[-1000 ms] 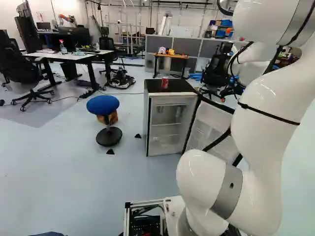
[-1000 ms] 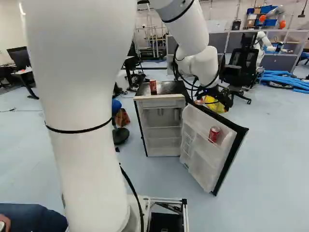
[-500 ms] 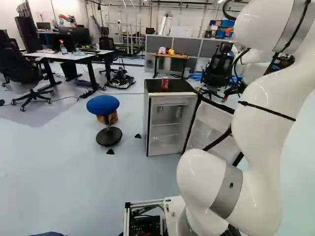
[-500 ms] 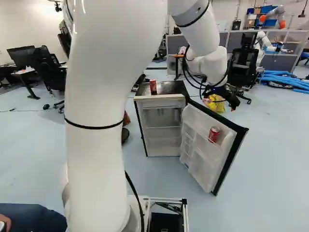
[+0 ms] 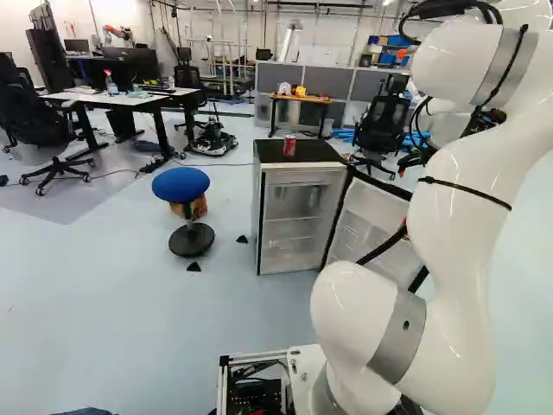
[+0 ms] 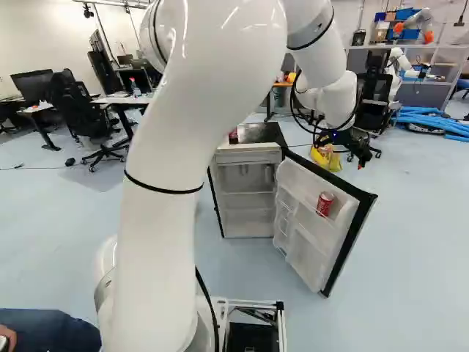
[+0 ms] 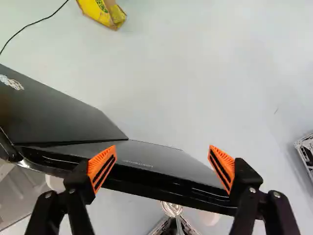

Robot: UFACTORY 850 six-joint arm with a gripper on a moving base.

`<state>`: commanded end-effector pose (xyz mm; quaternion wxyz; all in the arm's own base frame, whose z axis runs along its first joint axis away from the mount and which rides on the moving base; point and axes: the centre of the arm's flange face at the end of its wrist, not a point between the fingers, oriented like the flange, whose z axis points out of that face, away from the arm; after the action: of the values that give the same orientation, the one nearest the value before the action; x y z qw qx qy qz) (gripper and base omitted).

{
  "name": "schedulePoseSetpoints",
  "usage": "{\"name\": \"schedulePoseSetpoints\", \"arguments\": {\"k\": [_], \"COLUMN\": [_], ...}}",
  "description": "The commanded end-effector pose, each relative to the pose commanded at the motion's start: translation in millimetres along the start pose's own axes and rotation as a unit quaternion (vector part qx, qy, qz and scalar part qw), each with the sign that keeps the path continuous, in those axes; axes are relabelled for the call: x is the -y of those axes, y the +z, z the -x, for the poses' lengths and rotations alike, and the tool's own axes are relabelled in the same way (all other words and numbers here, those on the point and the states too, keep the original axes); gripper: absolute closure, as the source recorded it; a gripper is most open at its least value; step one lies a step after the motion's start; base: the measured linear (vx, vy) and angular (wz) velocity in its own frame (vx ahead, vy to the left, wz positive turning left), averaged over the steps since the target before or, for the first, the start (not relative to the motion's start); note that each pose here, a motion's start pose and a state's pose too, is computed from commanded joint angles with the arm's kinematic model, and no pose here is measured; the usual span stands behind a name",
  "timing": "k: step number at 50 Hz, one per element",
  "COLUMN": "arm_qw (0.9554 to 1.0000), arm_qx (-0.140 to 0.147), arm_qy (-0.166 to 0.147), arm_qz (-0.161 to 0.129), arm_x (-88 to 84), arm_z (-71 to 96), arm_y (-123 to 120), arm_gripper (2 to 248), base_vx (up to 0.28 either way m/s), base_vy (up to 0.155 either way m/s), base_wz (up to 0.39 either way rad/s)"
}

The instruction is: Grab a drink from the fridge

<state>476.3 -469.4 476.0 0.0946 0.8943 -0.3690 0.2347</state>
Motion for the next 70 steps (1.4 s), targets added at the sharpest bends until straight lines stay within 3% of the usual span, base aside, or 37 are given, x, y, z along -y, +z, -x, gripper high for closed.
{"name": "schedulePoseSetpoints", "arguments": {"k": [38,70], "arm_qw": [0.9984,0.9970], "arm_qx": [0.045,0.070], "arm_qy": [0.032,0.033], "arm_qz": [-0.010,-0.009], "arm_x": [-8.5,-10.2], "arm_z": [-41.7,-32.3], "arm_y": [41,87], "arm_gripper": [3,3], "base_vx": [0.000,0.000], "base_vy": [0.000,0.000], "base_wz": [0.000,0.000]}}
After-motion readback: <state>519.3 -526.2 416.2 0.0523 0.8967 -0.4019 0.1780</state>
